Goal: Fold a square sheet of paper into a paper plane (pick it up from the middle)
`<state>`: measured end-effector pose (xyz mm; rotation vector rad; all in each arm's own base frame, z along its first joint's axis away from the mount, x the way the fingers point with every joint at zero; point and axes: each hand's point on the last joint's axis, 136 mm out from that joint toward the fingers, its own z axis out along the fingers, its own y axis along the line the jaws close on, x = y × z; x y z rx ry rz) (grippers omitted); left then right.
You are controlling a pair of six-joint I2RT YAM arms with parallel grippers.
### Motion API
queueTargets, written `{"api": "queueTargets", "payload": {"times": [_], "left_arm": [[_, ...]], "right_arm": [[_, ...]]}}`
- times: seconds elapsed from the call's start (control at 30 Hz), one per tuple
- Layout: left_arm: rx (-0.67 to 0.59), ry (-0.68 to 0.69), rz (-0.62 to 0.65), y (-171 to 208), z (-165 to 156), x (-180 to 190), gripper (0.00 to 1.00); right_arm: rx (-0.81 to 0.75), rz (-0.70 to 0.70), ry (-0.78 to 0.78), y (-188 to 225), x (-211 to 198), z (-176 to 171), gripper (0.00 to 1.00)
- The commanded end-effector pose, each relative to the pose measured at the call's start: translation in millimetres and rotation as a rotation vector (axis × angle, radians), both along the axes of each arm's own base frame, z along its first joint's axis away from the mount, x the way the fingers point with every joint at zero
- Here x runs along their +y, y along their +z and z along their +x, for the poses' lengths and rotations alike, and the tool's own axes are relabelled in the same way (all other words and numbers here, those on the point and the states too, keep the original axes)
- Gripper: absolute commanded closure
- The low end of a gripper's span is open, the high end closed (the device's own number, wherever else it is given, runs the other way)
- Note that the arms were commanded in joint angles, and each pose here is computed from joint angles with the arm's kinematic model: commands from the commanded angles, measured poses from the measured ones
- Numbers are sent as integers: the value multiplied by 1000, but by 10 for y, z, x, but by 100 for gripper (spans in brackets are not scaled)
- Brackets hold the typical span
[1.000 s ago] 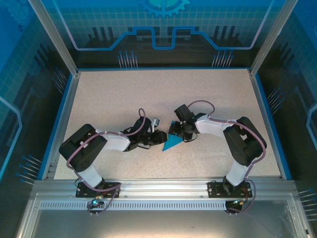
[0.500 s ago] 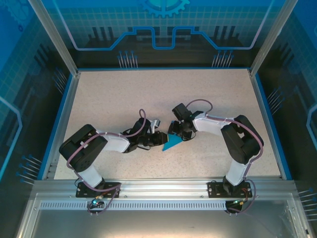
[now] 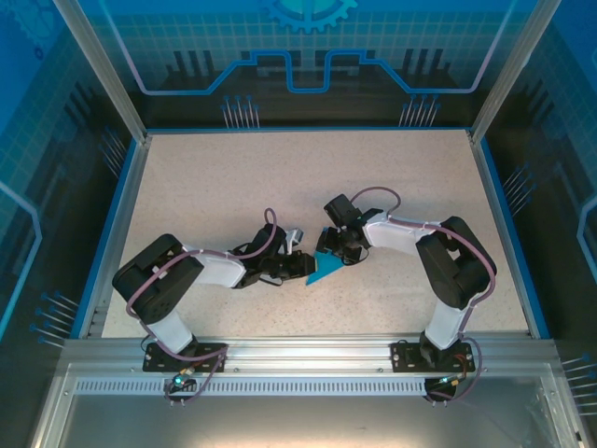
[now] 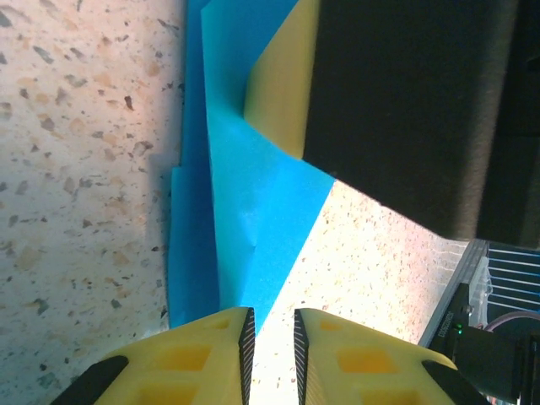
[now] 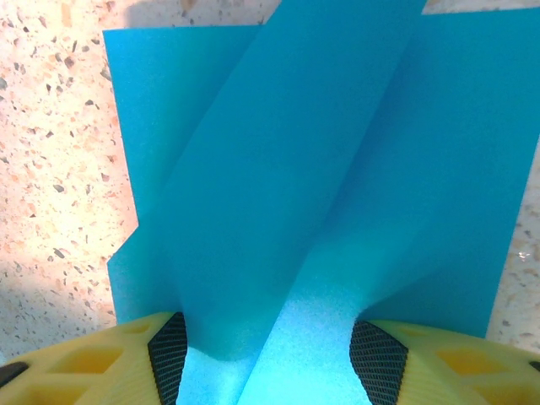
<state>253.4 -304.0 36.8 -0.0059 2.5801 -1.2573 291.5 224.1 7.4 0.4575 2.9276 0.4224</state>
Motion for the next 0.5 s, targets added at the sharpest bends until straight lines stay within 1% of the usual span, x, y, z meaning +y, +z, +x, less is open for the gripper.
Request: {"api": "queueTargets", "payload": {"times": [0.0,0.47], "left_arm": [[8,-8,32,-72,8,-2,79],[39,-10,39,-133,1,-18,79]], "right_arm": [[213,-194,-6,-626,-407,-541,39],[221,-199,-7,-649,-417,-559,40]]}}
